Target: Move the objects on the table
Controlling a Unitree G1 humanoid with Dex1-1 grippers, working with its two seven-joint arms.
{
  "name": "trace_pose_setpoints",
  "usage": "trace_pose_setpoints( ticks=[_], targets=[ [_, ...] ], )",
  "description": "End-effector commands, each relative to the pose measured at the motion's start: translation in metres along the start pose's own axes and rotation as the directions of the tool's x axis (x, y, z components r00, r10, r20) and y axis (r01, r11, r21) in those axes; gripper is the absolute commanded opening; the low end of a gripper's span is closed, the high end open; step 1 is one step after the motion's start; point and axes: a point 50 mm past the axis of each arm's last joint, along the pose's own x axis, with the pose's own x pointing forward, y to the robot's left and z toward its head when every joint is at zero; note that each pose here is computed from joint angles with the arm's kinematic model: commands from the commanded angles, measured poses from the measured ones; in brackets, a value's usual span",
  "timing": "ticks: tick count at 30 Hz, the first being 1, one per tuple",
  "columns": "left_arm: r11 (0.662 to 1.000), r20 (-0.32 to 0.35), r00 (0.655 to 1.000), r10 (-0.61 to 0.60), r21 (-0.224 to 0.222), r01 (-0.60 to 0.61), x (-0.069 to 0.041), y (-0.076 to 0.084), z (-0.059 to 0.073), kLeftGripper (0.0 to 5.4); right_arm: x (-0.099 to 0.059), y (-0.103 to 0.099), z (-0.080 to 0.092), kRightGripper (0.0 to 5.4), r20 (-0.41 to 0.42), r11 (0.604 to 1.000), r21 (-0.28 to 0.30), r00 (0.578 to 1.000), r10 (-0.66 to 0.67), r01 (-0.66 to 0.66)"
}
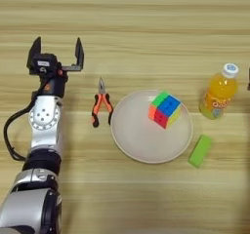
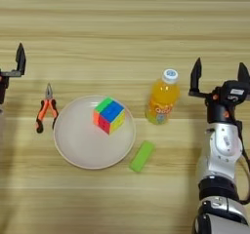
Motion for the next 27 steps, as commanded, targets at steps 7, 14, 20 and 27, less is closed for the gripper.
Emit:
trace_pose_setpoints(
  ticks=[7,14,20,27],
  targets=[
    [1.0,-0.009,1.0,-0.001,-0.008,0.001,0.004,-0.002,0.0,5.4,0.008,0.0,0.003,5.37,0.02,1.0,0.004,1.0,0.0,0.0],
    [1.0,-0.008,1.0,-0.001,-0.008,0.001,0.004,-0.002,0.0,5.4,0.008,0.0,0.003,5.37,0.022,1.0,0.004,1.0,0.0,0.0],
    [1.0,-0.007,1.0,0.0,-0.007,0.0,0.004,-0.002,0.0,5.4,0.008,-0.002,0.006,5.37,0.044,1.0,0.009,0.999,-0.007,0.007],
    [1.0,-0.008,1.0,-0.002,-0.009,0.002,0.003,-0.004,0.0,5.4,0.011,-0.005,0.04,5.37,0.235,0.999,0.044,0.972,-0.026,0.016]
  ],
)
